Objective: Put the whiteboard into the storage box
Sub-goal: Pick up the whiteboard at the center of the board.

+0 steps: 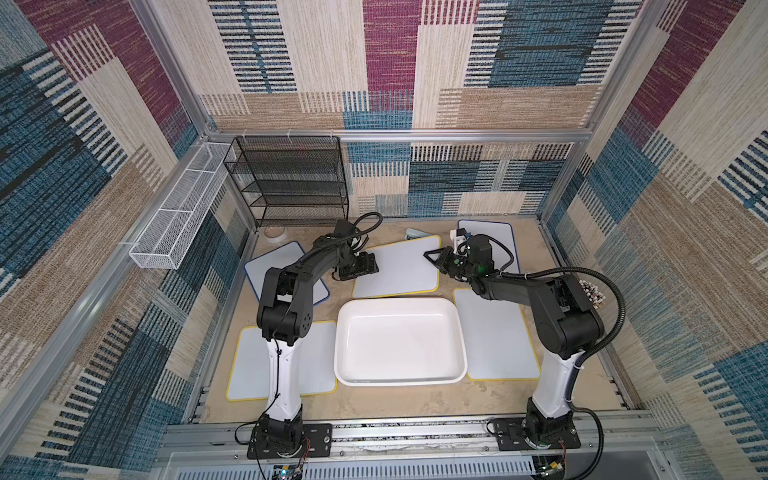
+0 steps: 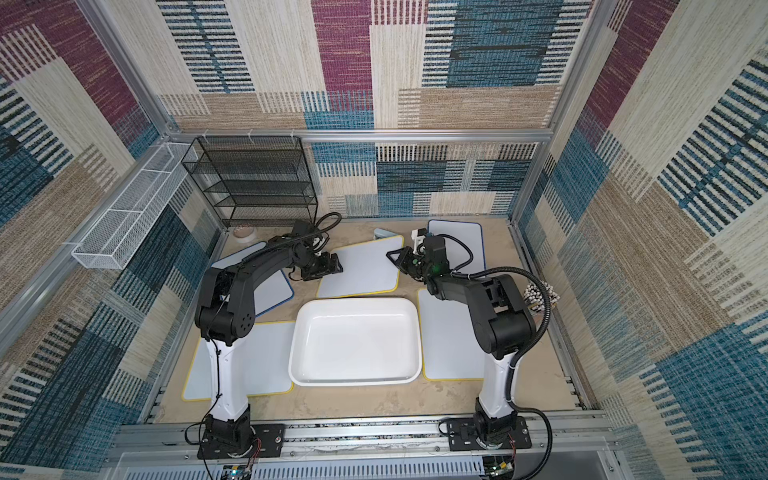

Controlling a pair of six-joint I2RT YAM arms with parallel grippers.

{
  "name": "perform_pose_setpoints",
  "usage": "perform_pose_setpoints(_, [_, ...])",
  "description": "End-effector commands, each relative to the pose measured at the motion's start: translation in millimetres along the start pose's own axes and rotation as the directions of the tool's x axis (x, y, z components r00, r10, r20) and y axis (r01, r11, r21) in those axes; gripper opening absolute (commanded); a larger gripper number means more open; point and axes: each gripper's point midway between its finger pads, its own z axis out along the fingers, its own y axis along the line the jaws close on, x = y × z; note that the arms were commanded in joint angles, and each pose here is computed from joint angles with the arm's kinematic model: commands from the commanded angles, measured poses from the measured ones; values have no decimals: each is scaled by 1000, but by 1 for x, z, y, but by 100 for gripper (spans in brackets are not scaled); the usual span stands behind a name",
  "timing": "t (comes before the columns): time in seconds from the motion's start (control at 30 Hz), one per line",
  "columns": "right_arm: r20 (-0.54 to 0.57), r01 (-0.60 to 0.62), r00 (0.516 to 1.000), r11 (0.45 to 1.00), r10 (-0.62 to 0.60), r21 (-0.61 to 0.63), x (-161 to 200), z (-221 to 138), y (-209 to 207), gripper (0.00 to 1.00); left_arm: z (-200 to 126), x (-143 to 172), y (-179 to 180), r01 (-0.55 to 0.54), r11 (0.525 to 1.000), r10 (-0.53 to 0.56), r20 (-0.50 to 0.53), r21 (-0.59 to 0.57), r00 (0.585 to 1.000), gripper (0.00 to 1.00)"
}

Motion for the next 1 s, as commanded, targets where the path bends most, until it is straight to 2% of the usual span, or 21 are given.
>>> perform_pose_setpoints(0.0, [54, 98, 994, 994, -95, -53, -13, -4, 24, 13, -2, 14, 0, -29, 999, 28, -41, -39, 999, 87])
perform_pose_setpoints(0.3, [79, 122, 990, 992, -119, -24, -23, -11, 35, 10, -22, 9, -12, -100, 991, 102, 15, -86, 995, 87])
perform_pose_setpoints(0.6, [142, 172, 975, 985, -173, 19, -45, -27, 61, 7, -60, 1, -41, -205, 971, 219, 118, -122, 969, 87])
perform_pose_setpoints(0.8, [187, 201, 960, 978, -208, 60, -58, -41, 73, 4, -88, 1, -67, -187, 982, 190, 166, -35, 968, 87])
perform_pose_setpoints(0.97, [229, 229, 943, 970, -241, 81, -69, -55, 91, 4, -114, 15, -76, -185, 983, 182, 196, -5, 964, 86])
